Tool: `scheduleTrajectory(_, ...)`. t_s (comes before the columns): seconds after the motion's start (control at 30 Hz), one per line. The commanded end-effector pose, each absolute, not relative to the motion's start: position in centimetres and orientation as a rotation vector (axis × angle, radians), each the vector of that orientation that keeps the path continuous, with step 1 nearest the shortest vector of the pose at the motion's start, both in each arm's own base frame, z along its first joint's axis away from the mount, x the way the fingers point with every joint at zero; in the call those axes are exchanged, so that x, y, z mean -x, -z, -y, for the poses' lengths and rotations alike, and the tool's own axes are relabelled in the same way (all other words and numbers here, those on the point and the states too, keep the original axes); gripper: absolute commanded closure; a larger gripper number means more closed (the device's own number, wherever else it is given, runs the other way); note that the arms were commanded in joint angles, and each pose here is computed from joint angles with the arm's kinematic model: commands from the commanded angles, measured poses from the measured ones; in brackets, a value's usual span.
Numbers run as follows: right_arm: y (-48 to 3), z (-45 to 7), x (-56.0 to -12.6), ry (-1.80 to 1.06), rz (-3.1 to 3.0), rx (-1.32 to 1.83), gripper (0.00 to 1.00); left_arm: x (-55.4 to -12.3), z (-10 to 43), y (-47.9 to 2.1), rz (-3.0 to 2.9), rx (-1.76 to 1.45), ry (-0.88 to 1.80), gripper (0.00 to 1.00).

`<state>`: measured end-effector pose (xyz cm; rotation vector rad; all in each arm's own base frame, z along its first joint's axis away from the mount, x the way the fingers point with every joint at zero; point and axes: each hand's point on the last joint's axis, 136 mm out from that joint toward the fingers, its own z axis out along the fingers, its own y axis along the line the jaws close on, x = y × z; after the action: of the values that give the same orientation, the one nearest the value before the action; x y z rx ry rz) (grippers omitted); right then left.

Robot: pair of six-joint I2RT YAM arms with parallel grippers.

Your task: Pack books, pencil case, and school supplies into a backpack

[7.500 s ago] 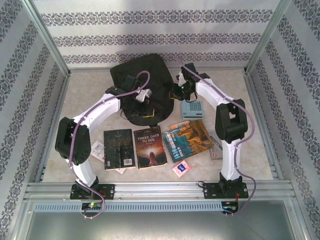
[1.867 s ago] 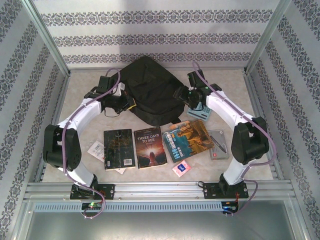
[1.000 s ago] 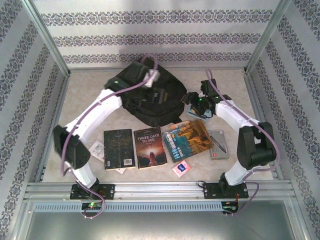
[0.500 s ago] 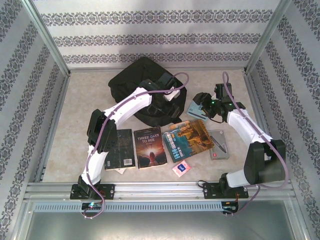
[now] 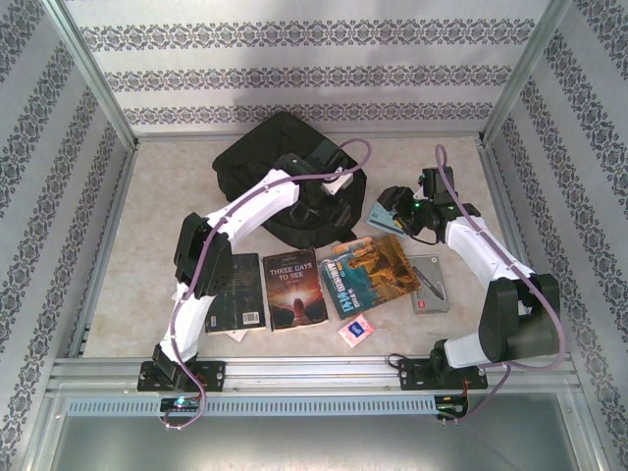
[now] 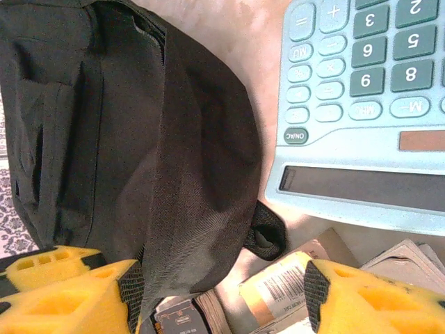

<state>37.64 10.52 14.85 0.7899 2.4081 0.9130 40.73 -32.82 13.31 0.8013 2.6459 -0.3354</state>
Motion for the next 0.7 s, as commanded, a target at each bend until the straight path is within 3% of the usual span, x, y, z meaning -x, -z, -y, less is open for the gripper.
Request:
scheduleTrajectory(0.0,-15.4,-10.9,-37.9,-0.933,-2.400,-0.746,0.36,-41.3,32.0,-12.6,-2.673,-0.796,0.278,0.30)
scheduleTrajectory(0.17,-15.5,-11.1,-37.9,-0.949,-2.396,-0.742,0.37,-42.0,31.5,-12.3,-2.668,-0.795,0.211,0.41)
scheduleTrajectory(0.47,-15.3,-11.6,-37.8,-0.957,-2.408,-0.712,0.42,-42.2,31.8,-13.7,-2.656,-0.769,0.321,1.00)
scheduleTrajectory(0.67,-14.8,-14.6,-38.2,-0.997,-2.465,-0.643,0.38,-41.5,32.4,-14.8,-2.649,-0.717,0.540,1.00)
